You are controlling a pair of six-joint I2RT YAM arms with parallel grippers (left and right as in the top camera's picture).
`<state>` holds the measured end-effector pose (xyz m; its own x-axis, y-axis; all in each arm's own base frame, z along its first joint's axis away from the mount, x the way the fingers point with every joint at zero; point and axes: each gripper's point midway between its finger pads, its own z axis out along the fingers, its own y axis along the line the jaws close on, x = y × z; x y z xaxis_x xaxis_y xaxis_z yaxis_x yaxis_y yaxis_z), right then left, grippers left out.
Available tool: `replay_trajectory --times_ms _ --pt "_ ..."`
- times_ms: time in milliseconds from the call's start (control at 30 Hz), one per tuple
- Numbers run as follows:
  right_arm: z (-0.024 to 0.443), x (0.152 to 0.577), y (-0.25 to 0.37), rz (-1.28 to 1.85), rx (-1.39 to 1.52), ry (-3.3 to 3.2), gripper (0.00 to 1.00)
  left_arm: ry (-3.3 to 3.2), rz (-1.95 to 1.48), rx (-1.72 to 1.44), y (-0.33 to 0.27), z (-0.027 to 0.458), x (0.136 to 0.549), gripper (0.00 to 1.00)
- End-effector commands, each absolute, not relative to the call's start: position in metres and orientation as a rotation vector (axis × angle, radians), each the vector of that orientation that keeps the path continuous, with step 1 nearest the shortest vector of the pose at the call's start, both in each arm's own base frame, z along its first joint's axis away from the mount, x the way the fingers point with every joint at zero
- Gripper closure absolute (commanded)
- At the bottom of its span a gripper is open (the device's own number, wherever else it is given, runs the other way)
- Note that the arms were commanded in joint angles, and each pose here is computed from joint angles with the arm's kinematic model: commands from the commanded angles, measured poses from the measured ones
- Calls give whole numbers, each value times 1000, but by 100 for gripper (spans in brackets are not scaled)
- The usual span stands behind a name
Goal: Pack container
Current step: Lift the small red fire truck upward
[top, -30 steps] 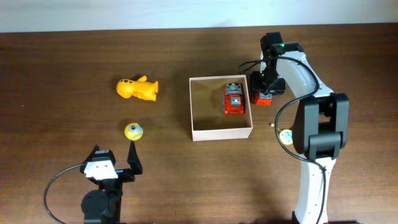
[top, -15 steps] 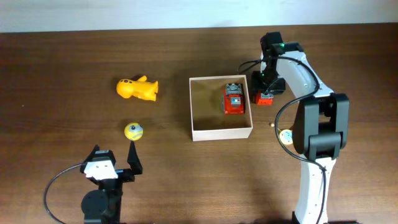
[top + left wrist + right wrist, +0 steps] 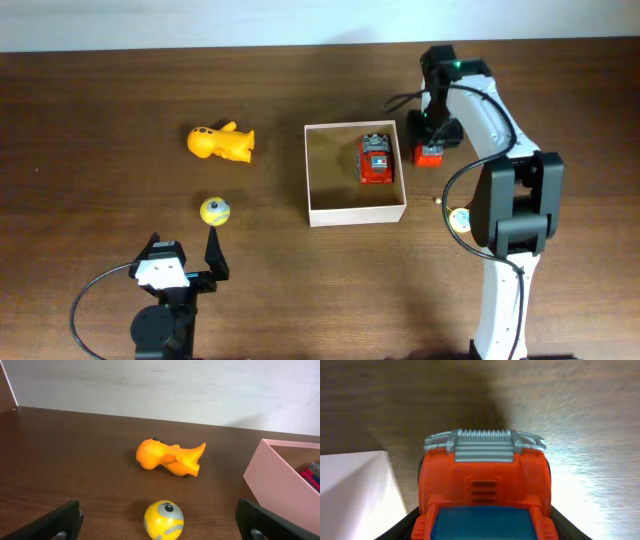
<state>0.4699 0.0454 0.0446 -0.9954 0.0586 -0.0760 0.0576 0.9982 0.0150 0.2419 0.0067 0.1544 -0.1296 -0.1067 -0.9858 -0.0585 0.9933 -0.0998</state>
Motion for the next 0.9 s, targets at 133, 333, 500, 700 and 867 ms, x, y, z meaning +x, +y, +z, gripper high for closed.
replay_trajectory --times_ms 133,333,500,700,867 --pt "96 495 47 14 48 2953 46 1703 -49 -122 6 153 242 1" --pt "141 500 47 23 44 2896 46 1703 -49 -122 6 153 242 1" --pt "176 493 50 30 34 2871 45 1703 -49 -122 6 153 242 1" --pt "202 478 75 58 -34 2864 45 1703 -49 -122 6 153 242 1" --pt "203 464 117 108 -111 2886 45 1703 -49 -122 6 153 242 1"
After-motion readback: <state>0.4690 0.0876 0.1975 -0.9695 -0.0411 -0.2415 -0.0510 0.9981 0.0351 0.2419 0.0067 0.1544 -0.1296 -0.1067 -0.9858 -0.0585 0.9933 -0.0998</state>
